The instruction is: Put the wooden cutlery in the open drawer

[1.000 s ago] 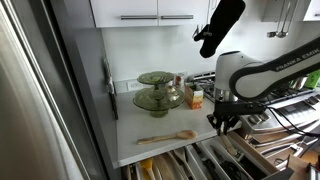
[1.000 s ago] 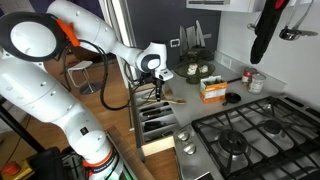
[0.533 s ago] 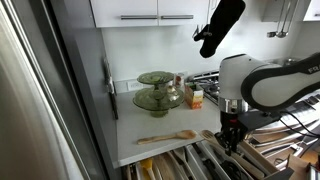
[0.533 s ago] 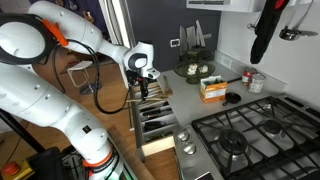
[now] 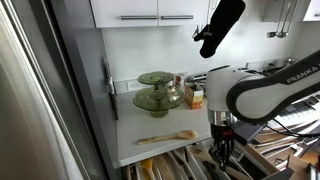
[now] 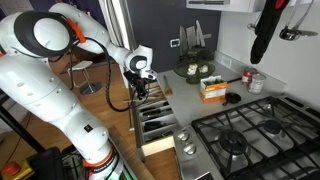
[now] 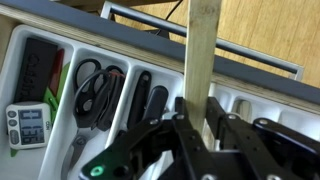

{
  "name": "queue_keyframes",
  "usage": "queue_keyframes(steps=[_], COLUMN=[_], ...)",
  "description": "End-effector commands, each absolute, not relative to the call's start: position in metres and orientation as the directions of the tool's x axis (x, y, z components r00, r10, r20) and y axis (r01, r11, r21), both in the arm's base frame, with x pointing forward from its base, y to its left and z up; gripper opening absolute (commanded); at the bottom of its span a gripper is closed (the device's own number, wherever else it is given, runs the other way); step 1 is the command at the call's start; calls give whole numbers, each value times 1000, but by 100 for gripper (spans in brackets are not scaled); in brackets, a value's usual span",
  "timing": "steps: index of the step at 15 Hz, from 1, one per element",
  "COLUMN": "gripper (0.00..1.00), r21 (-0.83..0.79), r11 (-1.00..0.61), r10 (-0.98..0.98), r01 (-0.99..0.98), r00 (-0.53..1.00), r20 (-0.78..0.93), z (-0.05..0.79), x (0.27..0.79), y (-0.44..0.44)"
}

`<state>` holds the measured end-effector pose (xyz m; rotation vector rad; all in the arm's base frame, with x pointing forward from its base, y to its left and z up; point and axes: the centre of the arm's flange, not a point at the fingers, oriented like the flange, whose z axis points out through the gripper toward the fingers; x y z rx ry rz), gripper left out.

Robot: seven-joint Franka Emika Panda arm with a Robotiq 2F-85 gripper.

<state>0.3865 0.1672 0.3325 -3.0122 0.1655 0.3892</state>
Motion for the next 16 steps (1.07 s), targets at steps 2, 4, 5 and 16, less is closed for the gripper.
queue_keyframes(steps=[2,4,5,16], gripper=[6,6,6,6], r21=[-79,-109,-116,-178], r11=[-990,-984,-982,-930], r10=[-91,-101,-107,-273], r01=[-117,-138,-150,-322], r00=[956,950,943,928], r20=[-278,-296,-316,-255], z=[327,316,309,253], x=[390,400,404,457], y=[171,180,184,197])
